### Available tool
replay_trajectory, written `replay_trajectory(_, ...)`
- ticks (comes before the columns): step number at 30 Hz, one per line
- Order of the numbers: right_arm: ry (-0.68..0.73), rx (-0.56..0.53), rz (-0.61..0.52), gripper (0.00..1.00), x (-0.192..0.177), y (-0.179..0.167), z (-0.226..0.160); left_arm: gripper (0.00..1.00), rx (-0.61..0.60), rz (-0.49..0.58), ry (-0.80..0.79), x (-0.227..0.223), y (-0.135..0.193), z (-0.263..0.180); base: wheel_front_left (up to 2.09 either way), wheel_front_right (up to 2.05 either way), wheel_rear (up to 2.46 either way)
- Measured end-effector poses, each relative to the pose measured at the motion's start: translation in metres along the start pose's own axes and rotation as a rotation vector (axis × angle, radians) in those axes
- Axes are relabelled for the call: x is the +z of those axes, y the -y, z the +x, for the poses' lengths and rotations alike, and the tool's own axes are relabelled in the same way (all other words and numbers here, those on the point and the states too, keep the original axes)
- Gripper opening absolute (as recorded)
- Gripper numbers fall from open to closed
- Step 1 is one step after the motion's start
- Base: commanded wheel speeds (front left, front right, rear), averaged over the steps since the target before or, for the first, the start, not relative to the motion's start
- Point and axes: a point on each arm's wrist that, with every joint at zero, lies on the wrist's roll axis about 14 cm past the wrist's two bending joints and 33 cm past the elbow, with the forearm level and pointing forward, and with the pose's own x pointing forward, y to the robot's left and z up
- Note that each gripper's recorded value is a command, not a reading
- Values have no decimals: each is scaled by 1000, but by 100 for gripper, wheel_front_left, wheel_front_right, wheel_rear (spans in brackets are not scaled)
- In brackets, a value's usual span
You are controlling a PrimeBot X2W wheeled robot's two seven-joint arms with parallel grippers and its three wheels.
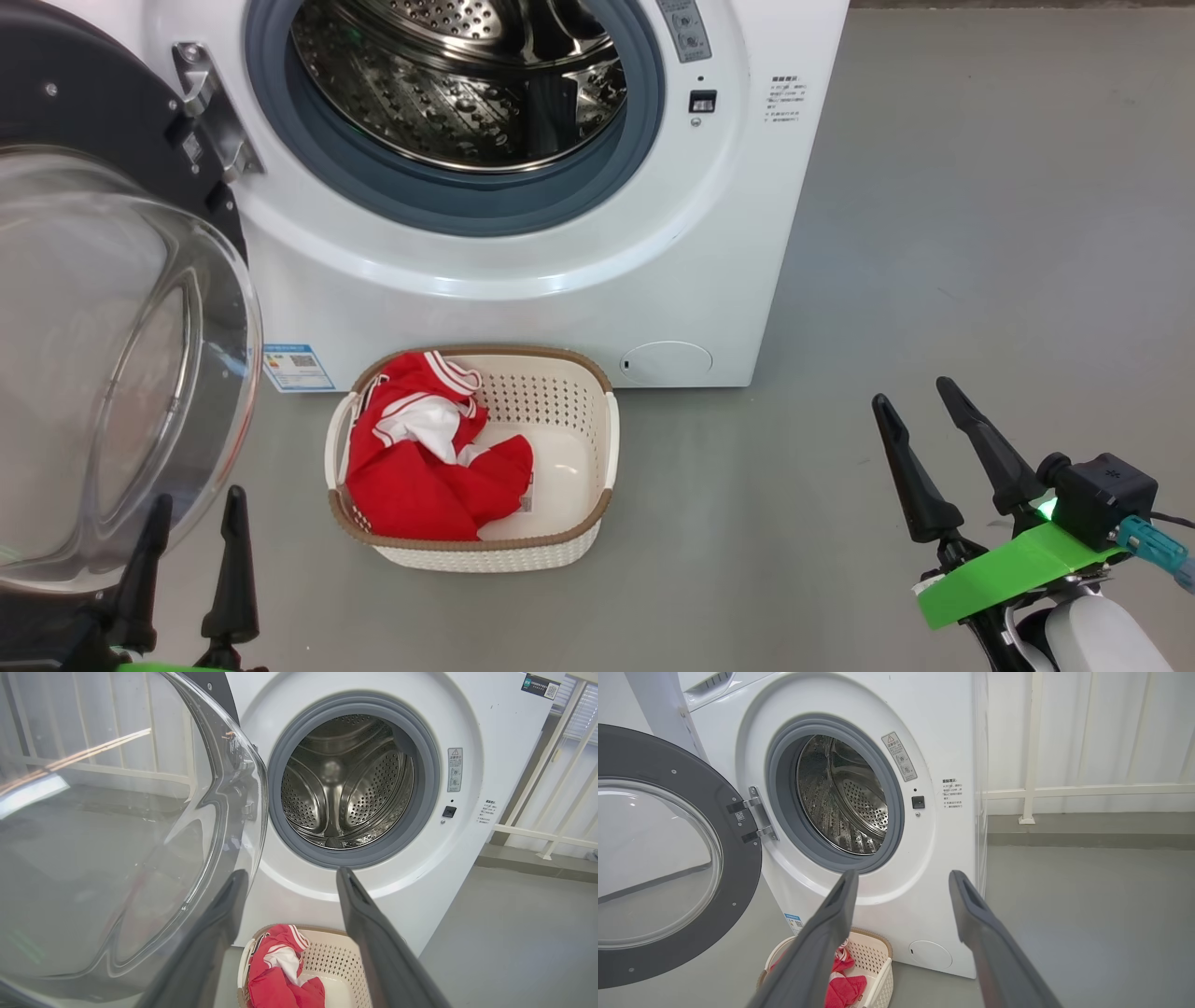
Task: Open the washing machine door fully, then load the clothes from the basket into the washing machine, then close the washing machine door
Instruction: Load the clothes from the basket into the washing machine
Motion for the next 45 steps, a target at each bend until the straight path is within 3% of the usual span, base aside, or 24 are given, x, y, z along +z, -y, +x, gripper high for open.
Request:
replay_trajectory(25, -4, 9, 1, 100, -1, -3, 1, 100, 1, 6, 0, 0, -1, -1, 5, -5, 0)
replay_trajectory(45, -23, 19, 6, 100, -9, -6, 1, 100, 9, 7, -7, -2, -3, -1, 109, -109, 0)
